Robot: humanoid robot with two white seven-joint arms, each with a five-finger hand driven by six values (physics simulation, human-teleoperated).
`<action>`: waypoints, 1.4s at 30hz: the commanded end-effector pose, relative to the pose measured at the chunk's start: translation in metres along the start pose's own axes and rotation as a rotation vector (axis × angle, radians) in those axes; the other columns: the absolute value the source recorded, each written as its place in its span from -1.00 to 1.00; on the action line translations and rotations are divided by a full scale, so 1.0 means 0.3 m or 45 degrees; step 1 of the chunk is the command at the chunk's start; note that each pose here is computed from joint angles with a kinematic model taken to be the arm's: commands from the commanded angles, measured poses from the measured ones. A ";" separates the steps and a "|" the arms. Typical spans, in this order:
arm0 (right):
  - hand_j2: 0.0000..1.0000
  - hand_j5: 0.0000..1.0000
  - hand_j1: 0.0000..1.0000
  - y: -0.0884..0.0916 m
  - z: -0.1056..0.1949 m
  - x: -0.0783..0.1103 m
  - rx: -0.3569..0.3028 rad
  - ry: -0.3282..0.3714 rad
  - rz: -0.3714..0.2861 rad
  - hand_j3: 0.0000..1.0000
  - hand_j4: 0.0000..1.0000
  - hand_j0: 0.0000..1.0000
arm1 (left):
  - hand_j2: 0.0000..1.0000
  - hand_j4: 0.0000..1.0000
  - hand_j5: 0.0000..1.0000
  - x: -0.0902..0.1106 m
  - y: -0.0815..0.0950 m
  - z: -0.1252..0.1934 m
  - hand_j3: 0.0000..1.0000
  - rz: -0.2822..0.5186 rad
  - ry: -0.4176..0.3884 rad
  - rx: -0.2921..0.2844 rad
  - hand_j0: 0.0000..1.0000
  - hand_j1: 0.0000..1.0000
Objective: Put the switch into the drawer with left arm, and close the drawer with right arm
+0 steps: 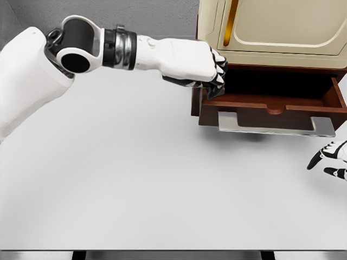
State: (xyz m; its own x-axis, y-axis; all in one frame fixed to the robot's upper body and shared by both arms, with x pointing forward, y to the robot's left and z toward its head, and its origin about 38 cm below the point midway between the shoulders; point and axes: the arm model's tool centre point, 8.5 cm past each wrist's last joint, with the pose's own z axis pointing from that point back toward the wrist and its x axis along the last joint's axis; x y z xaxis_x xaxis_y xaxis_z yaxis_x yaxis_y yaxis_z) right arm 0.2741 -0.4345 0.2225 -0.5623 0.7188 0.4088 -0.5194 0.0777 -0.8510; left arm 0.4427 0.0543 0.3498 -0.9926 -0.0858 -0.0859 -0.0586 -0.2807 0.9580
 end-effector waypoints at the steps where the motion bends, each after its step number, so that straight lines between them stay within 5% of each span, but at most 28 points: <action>1: 0.10 0.10 0.10 -0.008 0.003 0.001 -0.012 -0.002 -0.007 0.10 0.10 0.10 | -0.29 -0.29 -0.29 0.038 0.031 -0.087 -0.29 -0.001 -0.070 0.035 -0.29 -0.29; 9: 0.10 0.10 0.10 -0.001 0.004 0.000 -0.006 0.000 -0.012 0.10 0.10 0.10 | -0.28 -0.28 -0.28 -0.032 0.059 -0.241 -0.28 0.092 -0.053 0.034 -0.28 -0.28; 12: 0.10 0.10 0.10 0.000 0.004 0.000 -0.005 0.000 -0.013 0.10 0.10 0.10 | -0.28 -0.28 -0.28 -0.088 0.013 -0.282 -0.28 0.150 0.010 -0.012 -0.28 -0.28; 23: 0.10 0.10 0.10 0.005 0.014 -0.002 -0.002 0.011 -0.017 0.10 0.10 0.10 | -0.15 -0.15 -0.15 -0.069 0.023 -0.316 -0.15 0.145 -0.013 -0.007 -0.15 -0.15; 34: 0.10 0.10 0.10 -0.005 0.020 -0.001 -0.013 0.014 -0.009 0.10 0.10 0.10 | 0.82 0.82 0.82 -0.081 0.031 -0.303 0.82 0.158 -0.004 0.012 0.82 0.82; 42: 0.10 0.10 0.10 -0.027 0.037 0.001 -0.054 0.008 -0.026 0.10 0.10 0.10 | 1.00 1.00 1.00 -0.031 0.063 -0.365 1.00 0.131 -0.062 0.023 1.00 1.00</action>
State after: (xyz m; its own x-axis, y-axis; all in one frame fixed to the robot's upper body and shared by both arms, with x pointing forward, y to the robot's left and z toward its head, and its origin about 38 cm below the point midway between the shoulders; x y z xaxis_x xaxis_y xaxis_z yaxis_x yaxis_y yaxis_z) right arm 0.2695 -0.4420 0.2290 -0.5466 0.7230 0.4225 -0.5120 0.1107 -0.8518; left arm 0.4672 -0.0467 0.3386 -0.9964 -0.0826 0.0210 0.0420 -0.2619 0.9642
